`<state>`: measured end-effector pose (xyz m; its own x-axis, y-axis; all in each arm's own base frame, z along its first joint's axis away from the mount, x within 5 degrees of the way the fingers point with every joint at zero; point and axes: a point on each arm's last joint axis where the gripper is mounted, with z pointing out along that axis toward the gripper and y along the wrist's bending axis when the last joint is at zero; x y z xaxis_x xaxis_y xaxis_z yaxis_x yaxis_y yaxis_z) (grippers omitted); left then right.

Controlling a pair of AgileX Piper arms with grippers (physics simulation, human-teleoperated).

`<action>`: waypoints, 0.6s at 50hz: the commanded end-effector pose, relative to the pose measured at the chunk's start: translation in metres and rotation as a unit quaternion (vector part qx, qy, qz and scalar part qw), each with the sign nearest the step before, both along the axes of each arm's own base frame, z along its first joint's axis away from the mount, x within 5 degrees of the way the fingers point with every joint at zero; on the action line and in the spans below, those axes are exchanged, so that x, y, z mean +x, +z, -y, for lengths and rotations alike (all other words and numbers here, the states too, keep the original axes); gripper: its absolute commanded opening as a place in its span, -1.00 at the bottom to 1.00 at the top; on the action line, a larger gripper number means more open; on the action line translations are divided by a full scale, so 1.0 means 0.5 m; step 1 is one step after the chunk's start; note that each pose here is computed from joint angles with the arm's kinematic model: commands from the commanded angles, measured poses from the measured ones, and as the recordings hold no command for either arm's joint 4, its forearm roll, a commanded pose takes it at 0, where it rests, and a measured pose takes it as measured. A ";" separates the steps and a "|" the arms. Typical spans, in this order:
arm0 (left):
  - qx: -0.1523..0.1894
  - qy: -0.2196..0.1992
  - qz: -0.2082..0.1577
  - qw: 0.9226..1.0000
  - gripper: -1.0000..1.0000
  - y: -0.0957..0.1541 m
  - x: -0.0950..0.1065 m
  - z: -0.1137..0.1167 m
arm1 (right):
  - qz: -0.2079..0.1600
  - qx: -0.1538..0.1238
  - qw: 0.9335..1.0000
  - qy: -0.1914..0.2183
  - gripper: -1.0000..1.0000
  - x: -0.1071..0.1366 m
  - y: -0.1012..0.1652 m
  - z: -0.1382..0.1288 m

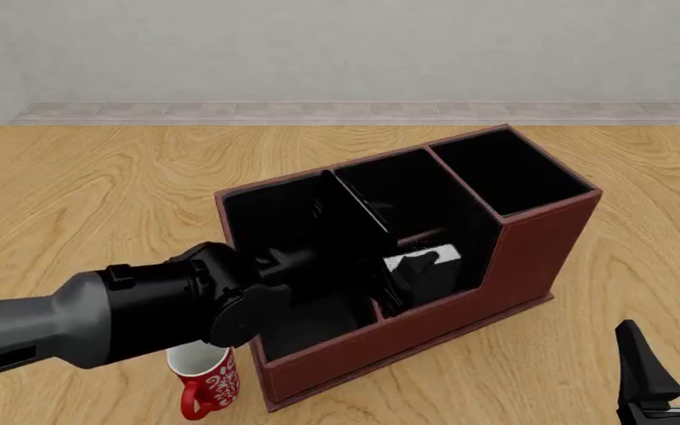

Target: Pick up the book and place it in the back compartment of the caddy.

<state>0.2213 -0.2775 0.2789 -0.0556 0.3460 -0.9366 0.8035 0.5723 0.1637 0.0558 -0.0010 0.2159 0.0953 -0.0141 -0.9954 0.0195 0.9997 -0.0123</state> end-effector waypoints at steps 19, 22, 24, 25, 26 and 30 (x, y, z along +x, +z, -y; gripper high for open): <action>-0.011 0.000 0.009 1.000 1.00 0.019 -0.017 -0.021 | 0.000 0.000 1.000 0.000 1.00 0.000 0.000 0.000; -0.012 -0.002 0.010 1.000 1.00 0.014 -0.023 -0.026 | 0.000 0.000 1.000 0.000 1.00 0.000 0.000 0.000; -0.014 -0.001 0.010 1.000 1.00 0.017 -0.029 -0.033 | 0.000 0.000 1.000 0.000 1.00 0.000 0.000 0.000; -0.014 -0.001 0.010 1.000 1.00 0.017 -0.029 -0.033 | 0.000 0.000 1.000 0.000 1.00 0.000 0.000 0.000; -0.015 -0.002 0.012 1.000 1.00 0.018 -0.032 -0.036 | 0.000 0.000 1.000 0.000 1.00 0.000 0.000 0.000; -0.017 -0.004 0.012 1.000 1.00 0.013 -0.041 -0.044 | 0.000 0.000 1.000 0.000 1.00 0.000 0.000 0.000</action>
